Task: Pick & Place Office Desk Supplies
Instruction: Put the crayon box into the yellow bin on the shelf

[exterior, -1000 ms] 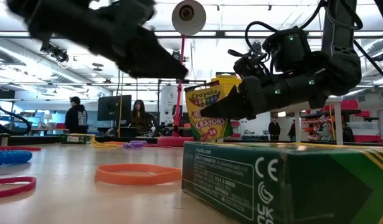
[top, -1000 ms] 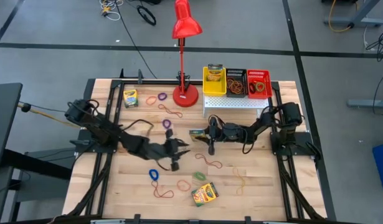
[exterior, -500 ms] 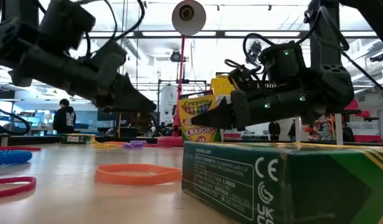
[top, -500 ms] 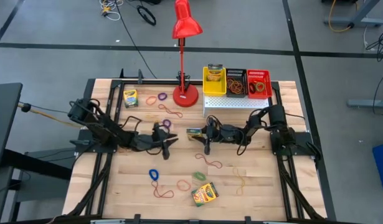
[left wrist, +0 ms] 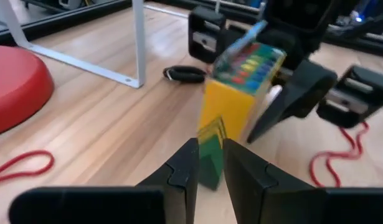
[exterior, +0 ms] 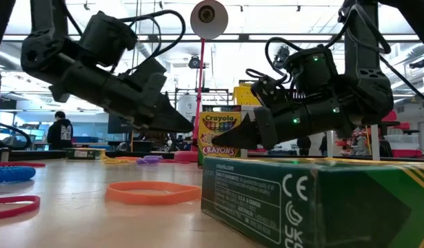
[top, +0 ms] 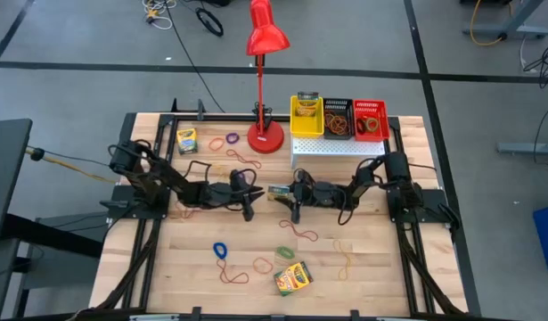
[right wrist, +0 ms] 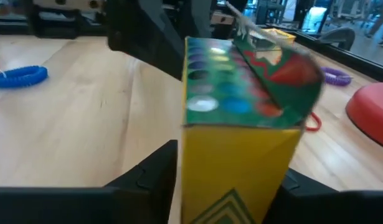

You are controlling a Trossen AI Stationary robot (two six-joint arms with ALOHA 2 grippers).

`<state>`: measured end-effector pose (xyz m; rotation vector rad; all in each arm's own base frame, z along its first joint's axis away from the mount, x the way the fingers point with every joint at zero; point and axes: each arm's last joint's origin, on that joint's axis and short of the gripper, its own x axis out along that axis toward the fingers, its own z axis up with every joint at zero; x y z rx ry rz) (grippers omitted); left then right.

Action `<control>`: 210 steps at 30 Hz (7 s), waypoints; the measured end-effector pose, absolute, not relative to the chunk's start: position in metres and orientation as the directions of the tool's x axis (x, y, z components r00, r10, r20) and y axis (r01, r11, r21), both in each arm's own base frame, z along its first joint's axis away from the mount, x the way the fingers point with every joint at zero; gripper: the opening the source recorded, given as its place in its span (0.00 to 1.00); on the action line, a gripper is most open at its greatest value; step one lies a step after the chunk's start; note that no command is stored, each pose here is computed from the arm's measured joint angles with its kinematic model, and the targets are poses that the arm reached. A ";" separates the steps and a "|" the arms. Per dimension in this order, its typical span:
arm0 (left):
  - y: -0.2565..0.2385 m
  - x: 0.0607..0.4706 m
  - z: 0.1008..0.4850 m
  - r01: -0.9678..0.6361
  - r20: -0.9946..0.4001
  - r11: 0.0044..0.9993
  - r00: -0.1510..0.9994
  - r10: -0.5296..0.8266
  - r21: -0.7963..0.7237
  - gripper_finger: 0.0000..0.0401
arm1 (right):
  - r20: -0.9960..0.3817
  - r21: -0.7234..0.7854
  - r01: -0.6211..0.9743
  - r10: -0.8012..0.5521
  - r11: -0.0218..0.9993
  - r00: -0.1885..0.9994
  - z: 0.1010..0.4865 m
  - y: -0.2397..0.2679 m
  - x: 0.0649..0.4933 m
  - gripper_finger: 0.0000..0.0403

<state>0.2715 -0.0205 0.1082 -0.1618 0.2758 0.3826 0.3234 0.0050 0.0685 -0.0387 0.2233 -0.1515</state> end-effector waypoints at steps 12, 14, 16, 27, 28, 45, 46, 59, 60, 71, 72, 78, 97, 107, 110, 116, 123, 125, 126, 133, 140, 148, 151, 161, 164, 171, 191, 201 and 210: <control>-0.017 0.243 0.115 -0.371 -0.251 0.925 0.906 0.341 -0.082 0.19 | -0.274 -0.040 0.244 -0.246 0.969 0.930 0.080 0.016 0.320 0.66; -0.016 0.234 0.117 -0.359 -0.215 0.928 0.918 0.332 -0.097 0.17 | -0.284 -0.050 0.249 -0.252 0.967 0.925 0.088 0.018 0.319 0.69; -0.015 0.223 0.117 -0.335 -0.185 0.935 0.932 0.312 -0.112 0.14 | -0.306 -0.069 0.250 -0.259 0.966 0.916 0.096 0.022 0.317 0.70; -0.013 0.199 0.120 -0.302 -0.070 0.951 0.952 0.297 -0.073 0.02 | -0.422 -0.109 0.343 -0.355 0.933 0.834 0.146 0.033 0.290 0.70; -0.013 0.199 0.120 -0.302 -0.070 0.951 0.952 0.297 -0.073 0.03 | -0.426 -0.106 0.343 -0.355 0.933 0.832 0.151 0.034 0.287 0.70; -0.013 0.200 0.119 -0.302 -0.081 0.951 0.952 0.296 -0.071 0.08 | -0.613 -0.059 0.297 -0.269 0.953 0.743 0.264 0.013 0.306 0.10; -0.013 0.200 0.119 -0.303 -0.082 0.951 0.951 0.297 -0.070 0.08 | -0.637 -0.072 0.288 -0.267 0.955 0.723 0.269 0.010 0.312 0.08; -0.013 0.200 0.119 -0.302 -0.080 0.951 0.952 0.297 -0.071 0.08 | -0.862 -0.031 0.165 -0.110 0.986 0.494 0.254 -0.009 0.383 0.57; -0.013 0.200 0.119 -0.302 -0.079 0.951 0.952 0.297 -0.071 0.08 | -0.859 -0.030 0.164 -0.109 0.986 0.500 0.253 -0.008 0.386 0.61; -0.013 0.200 0.119 -0.302 -0.080 0.951 0.952 0.297 -0.072 0.08 | -0.902 -0.045 0.136 -0.099 0.990 0.421 0.216 -0.010 0.401 0.68; -0.013 0.200 0.119 -0.302 -0.079 0.951 0.952 0.297 -0.071 0.08 | -0.905 -0.046 0.136 -0.099 0.990 0.413 0.213 -0.010 0.402 0.66; -0.013 0.200 0.119 -0.302 -0.079 0.951 0.952 0.297 -0.071 0.08 | -0.918 -0.053 0.115 -0.094 0.992 0.384 0.210 -0.009 0.400 0.46; -0.013 0.200 0.119 -0.302 -0.079 0.951 0.952 0.297 -0.071 0.08 | -0.797 -0.291 -0.020 -0.231 0.957 0.557 0.386 -0.036 0.330 0.24; -0.013 0.200 0.119 -0.302 -0.079 0.951 0.952 0.297 -0.072 0.08 | -0.771 -0.368 0.038 -0.328 0.929 0.546 0.419 -0.126 0.290 0.24; -0.013 0.200 0.119 -0.302 -0.079 0.950 0.952 0.297 -0.072 0.08 | -0.790 -0.348 0.031 -0.311 0.937 0.528 0.413 -0.143 0.283 0.24; -0.013 0.200 0.119 -0.302 -0.079 0.951 0.952 0.297 -0.071 0.08 | -0.798 -0.365 0.034 -0.332 0.930 0.503 0.411 -0.158 0.275 0.24; -0.013 0.200 0.119 -0.302 -0.079 0.950 0.952 0.297 -0.072 0.08 | -0.799 -0.375 0.012 -0.330 0.927 0.502 0.411 -0.162 0.272 0.24; -0.013 0.200 0.119 -0.302 -0.079 0.950 0.952 0.297 -0.072 0.08 | -0.797 -0.382 0.006 -0.333 0.924 0.505 0.409 -0.163 0.273 0.24; -0.013 0.200 0.119 -0.302 -0.079 0.950 0.952 0.297 -0.071 0.08 | -0.795 -0.385 0.001 -0.333 0.923 0.507 0.408 -0.164 0.274 0.24; -0.013 0.200 0.119 -0.302 -0.079 0.950 0.952 0.297 -0.072 0.08 | -0.808 -0.385 -0.023 -0.325 0.923 0.491 0.401 -0.165 0.275 0.24; -0.013 0.200 0.119 -0.302 -0.079 0.951 0.952 0.296 -0.071 0.08 | -0.812 -0.398 -0.014 -0.345 0.917 0.471 0.397 -0.173 0.275 0.24; -0.013 0.200 0.119 -0.302 -0.080 0.951 0.952 0.296 -0.072 0.08 | -0.827 -0.386 -0.028 -0.333 0.922 0.453 0.385 -0.182 0.285 0.24; -0.013 0.200 0.119 -0.302 -0.080 0.951 0.952 0.296 -0.072 0.08 | -0.833 -0.376 -0.030 -0.324 0.926 0.449 0.382 -0.183 0.288 0.24; -0.013 0.200 0.119 -0.302 -0.079 0.951 0.952 0.296 -0.072 0.08 | -0.826 -0.372 -0.024 -0.319 0.928 0.464 0.382 -0.186 0.288 0.24; -0.013 0.200 0.119 -0.302 -0.079 0.951 0.952 0.296 -0.072 0.08 | -0.830 -0.366 -0.021 -0.316 0.930 0.459 0.380 -0.187 0.289 0.24; -0.013 0.200 0.119 -0.302 -0.079 0.951 0.952 0.296 -0.072 0.08 | -0.840 -0.357 -0.020 -0.311 0.934 0.445 0.372 -0.194 0.294 0.24; -0.013 0.200 0.119 -0.302 -0.079 0.951 0.952 0.296 -0.071 0.08 | -0.851 -0.354 -0.022 -0.312 0.935 0.423 0.358 -0.205 0.303 0.24; -0.013 0.200 0.119 -0.302 -0.079 0.951 0.952 0.296 -0.072 0.08 | -0.850 -0.353 -0.015 -0.314 0.935 0.423 0.355 -0.207 0.305 0.30; -0.013 0.200 0.119 -0.302 -0.079 0.951 0.952 0.297 -0.072 0.08 | -0.853 -0.362 0.007 -0.334 0.932 0.400 0.354 -0.208 0.305 0.31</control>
